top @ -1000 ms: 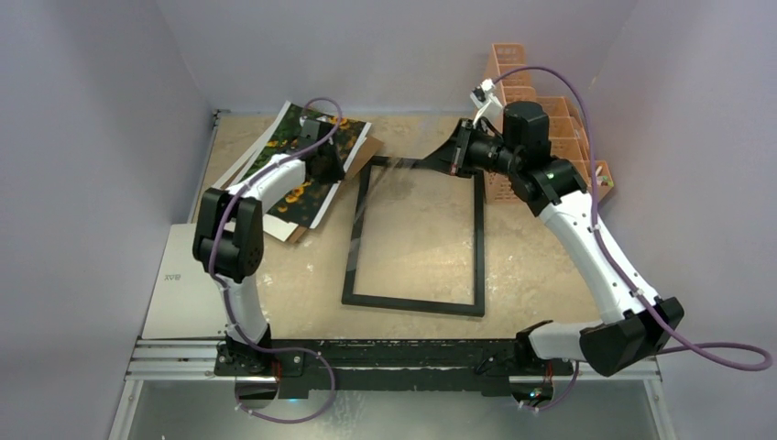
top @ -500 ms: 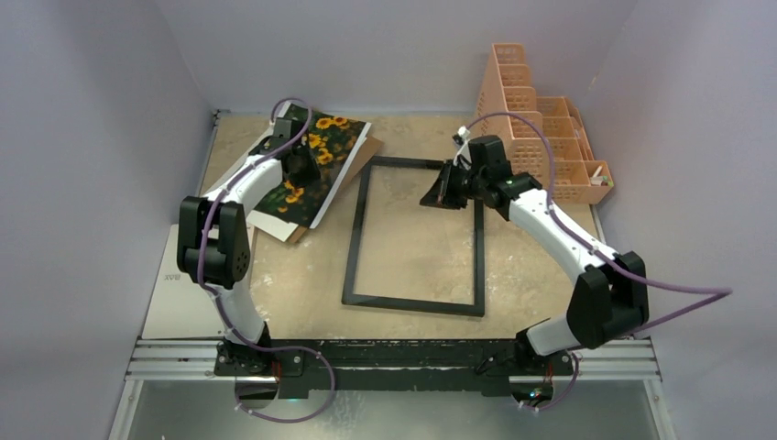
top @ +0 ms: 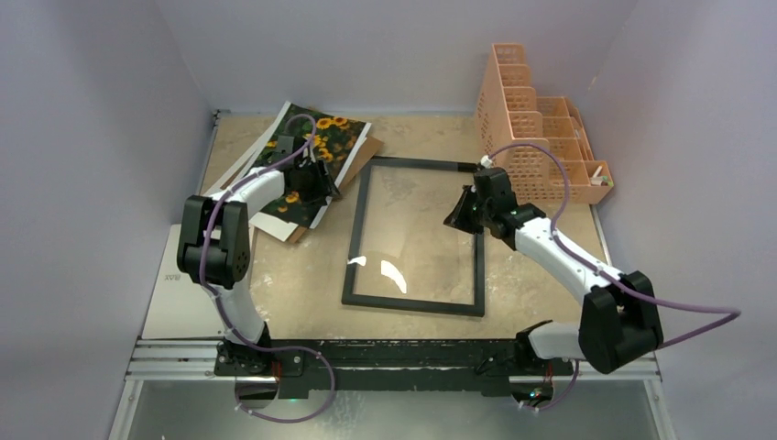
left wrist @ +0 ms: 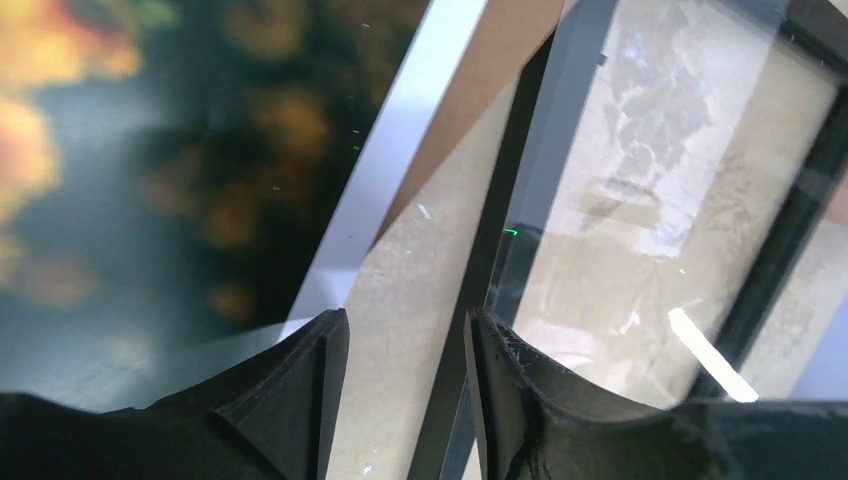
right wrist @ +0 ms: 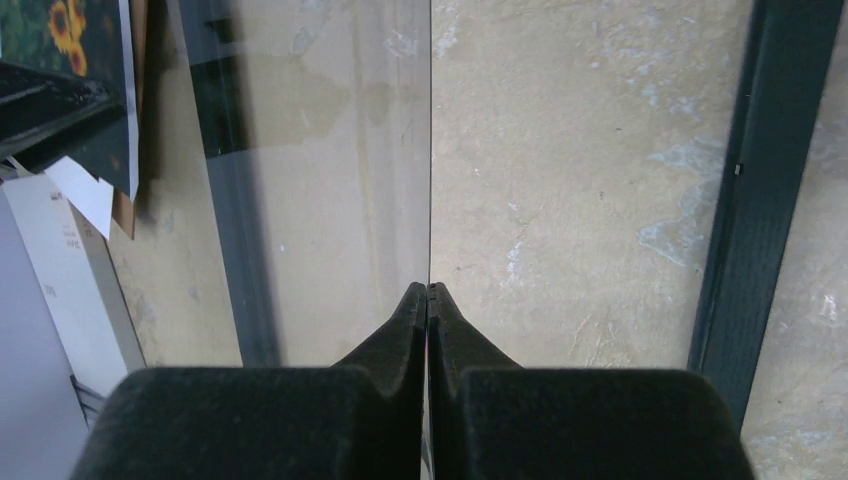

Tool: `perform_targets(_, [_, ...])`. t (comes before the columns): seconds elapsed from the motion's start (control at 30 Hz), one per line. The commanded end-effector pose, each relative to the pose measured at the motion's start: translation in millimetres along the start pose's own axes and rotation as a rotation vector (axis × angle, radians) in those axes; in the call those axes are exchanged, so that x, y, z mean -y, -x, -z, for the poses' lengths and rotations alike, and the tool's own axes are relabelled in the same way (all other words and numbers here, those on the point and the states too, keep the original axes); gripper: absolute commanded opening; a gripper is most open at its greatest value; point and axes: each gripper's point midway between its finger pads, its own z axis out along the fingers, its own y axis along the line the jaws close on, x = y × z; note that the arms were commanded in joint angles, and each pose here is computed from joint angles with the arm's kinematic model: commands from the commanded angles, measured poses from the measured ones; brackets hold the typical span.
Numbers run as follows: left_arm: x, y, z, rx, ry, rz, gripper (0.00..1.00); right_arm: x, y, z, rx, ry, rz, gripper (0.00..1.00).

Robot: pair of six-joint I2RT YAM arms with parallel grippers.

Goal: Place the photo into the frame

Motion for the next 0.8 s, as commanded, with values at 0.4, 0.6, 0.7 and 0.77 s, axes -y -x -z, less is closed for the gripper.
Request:
perform_targets(0.4, [37.6,-22.4,-15.2,-0.082,-0.195,-0.045,0.49,6.5,-4.0,-8.7,0.038,0.03,-0.088,0.0])
perform_targets(0.6, [42.8,-24.6,-22.0,-0.087,-0.183,-0.076,0.47,24.5,-17.1,-14.3,-0.033,-0.056,-0.068,0.0])
perform_targets(0.7, [40.5,-25.2,-26.4,-0.088,-0.168,-0.089,0.45,32.1,-21.4,-16.8,-0.06,-0.097,-0.065,0.0])
perform_targets(0.77, [38.3,-27.4,-29.9,-0.095,-0.162,-0.092,0.44,37.1,-21.9,-17.0,-0.061,-0.122,-0.06,0.0])
